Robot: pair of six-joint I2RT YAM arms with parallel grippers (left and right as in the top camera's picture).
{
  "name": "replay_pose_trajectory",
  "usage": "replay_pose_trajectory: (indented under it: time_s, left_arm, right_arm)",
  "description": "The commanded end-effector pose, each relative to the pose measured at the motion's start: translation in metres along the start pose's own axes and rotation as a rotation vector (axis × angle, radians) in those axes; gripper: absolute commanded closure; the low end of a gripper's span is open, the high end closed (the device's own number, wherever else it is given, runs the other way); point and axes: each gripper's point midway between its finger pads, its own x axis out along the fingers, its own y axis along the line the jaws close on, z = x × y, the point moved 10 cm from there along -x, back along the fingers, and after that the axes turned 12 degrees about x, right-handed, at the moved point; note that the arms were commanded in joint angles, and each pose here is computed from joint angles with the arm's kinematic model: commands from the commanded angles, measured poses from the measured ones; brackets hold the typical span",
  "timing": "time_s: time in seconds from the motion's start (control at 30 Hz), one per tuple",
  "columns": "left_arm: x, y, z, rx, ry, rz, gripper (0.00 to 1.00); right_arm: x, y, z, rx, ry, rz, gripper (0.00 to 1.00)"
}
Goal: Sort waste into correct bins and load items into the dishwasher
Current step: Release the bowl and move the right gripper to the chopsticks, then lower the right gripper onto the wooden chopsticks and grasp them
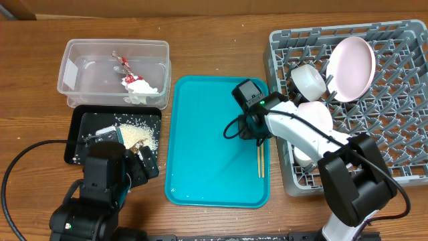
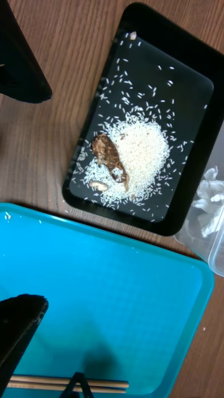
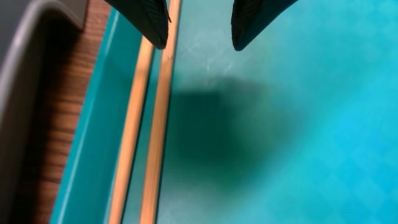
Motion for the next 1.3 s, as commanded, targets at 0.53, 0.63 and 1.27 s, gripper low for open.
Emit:
replay_pose_trajectory:
  time_s: [0.53,0.63,1.27]
  left_arm:
    - [-0.001,0.001,0.000,-0.014,-0.014,0.013,0.00]
    - [-0.001,0.001,0.000,-0.014,-0.014,0.013,0.00]
    - [-0.001,0.001,0.000,-0.014,-0.014,0.013,0.00]
  right_arm:
    - [-0.048,0.001,-0.006,-0.078,0.048,0.138,0.96]
    - [-0.098,-0.007,0.009,-0.054,-0.128,0.147,0.96]
    - [-0.112,-0.080,0.080,0.030,-0.422,-0.053,0.96]
